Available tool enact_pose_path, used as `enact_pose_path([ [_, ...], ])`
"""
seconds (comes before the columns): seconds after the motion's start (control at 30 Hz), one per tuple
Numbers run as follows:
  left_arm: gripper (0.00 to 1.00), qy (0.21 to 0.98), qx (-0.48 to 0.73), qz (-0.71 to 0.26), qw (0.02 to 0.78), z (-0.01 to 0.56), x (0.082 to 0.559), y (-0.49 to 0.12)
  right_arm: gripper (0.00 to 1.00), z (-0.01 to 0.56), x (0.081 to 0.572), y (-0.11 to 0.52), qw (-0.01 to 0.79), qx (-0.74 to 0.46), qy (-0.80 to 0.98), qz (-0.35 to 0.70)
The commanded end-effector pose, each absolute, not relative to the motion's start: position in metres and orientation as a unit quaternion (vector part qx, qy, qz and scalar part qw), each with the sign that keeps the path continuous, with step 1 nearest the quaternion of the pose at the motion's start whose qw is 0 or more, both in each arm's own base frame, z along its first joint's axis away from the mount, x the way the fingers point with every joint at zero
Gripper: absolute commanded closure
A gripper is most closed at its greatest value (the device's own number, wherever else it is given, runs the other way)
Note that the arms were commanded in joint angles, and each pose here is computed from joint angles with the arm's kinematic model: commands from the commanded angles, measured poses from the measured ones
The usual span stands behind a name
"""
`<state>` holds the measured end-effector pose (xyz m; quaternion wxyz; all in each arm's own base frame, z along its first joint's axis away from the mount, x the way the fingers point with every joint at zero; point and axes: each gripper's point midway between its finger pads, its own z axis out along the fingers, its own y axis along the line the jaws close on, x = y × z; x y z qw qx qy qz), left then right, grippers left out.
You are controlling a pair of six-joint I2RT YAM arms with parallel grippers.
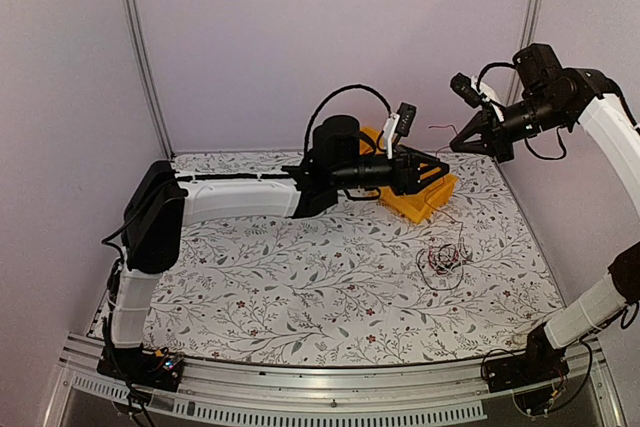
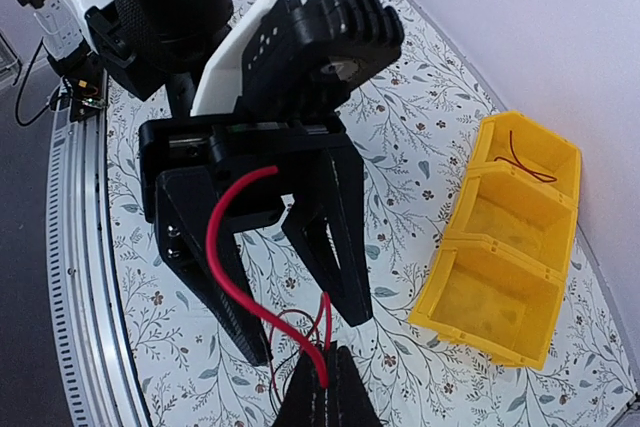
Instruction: Untangle the cables
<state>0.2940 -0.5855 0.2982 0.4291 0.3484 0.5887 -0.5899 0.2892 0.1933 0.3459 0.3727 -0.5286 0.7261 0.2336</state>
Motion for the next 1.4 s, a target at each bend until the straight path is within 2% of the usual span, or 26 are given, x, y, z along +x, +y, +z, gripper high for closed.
enact_pose_path([
  [0.0,0.54,0.553,0.332,-0.616,0.451,0.343,0.305,-0.573,0.98,0.355,0.289,0.201,0.383,-0.531,0.715,0.244],
  [0.2,0.87,0.556,0.333,-0.613,0.452,0.345,0.306,-0.571,0.97,0.349,0.291,0.202,0.379,-0.529,0.719,0.244],
  [0.27,0.96,0.556,0.333,-0.612,0.453,0.346,0.306,-0.570,0.90,0.339,0.291,0.202,0.370,-0.525,0.725,0.248],
  [0.33,1.00,0.561,0.330,-0.607,0.455,0.345,0.307,-0.568,0.68,0.320,0.295,0.199,0.360,-0.514,0.740,0.241],
  [0.37,1.00,0.565,0.326,-0.604,0.458,0.345,0.309,-0.566,0.62,0.304,0.297,0.195,0.351,-0.505,0.751,0.240],
  [0.5,1.00,0.573,0.306,-0.598,0.470,0.351,0.315,-0.555,0.43,0.253,0.285,0.178,0.353,-0.483,0.766,0.233],
  [0.57,1.00,0.576,0.301,-0.595,0.473,0.352,0.318,-0.552,0.37,0.232,0.279,0.173,0.356,-0.482,0.769,0.223],
  [0.73,1.00,0.581,0.296,-0.589,0.478,0.355,0.319,-0.547,0.36,0.194,0.278,0.166,0.344,-0.471,0.785,0.209],
  [0.93,1.00,0.584,0.292,-0.587,0.479,0.355,0.320,-0.543,0.39,0.172,0.292,0.159,0.340,-0.458,0.801,0.182],
  [1.1,1.00,0.585,0.293,-0.586,0.478,0.355,0.322,-0.541,0.48,0.166,0.299,0.163,0.339,-0.461,0.798,0.188],
  [1.13,1.00,0.586,0.292,-0.585,0.478,0.353,0.323,-0.541,0.51,0.166,0.299,0.165,0.340,-0.462,0.796,0.194],
  [1.17,1.00,0.586,0.291,-0.585,0.479,0.354,0.323,-0.540,0.59,0.165,0.299,0.167,0.340,-0.463,0.793,0.200],
  [1.2,1.00,0.588,0.290,-0.584,0.480,0.354,0.324,-0.539,0.71,0.162,0.299,0.169,0.337,-0.464,0.793,0.206],
  [1.23,1.00,0.587,0.289,-0.583,0.481,0.355,0.324,-0.538,0.89,0.160,0.299,0.170,0.334,-0.465,0.793,0.210],
  [1.27,1.00,0.587,0.289,-0.581,0.485,0.357,0.325,-0.536,1.00,0.156,0.299,0.170,0.330,-0.465,0.793,0.213],
  [1.37,1.00,0.589,0.275,-0.550,0.524,0.378,0.335,-0.522,1.00,0.141,0.293,0.169,0.312,-0.469,0.797,0.219],
])
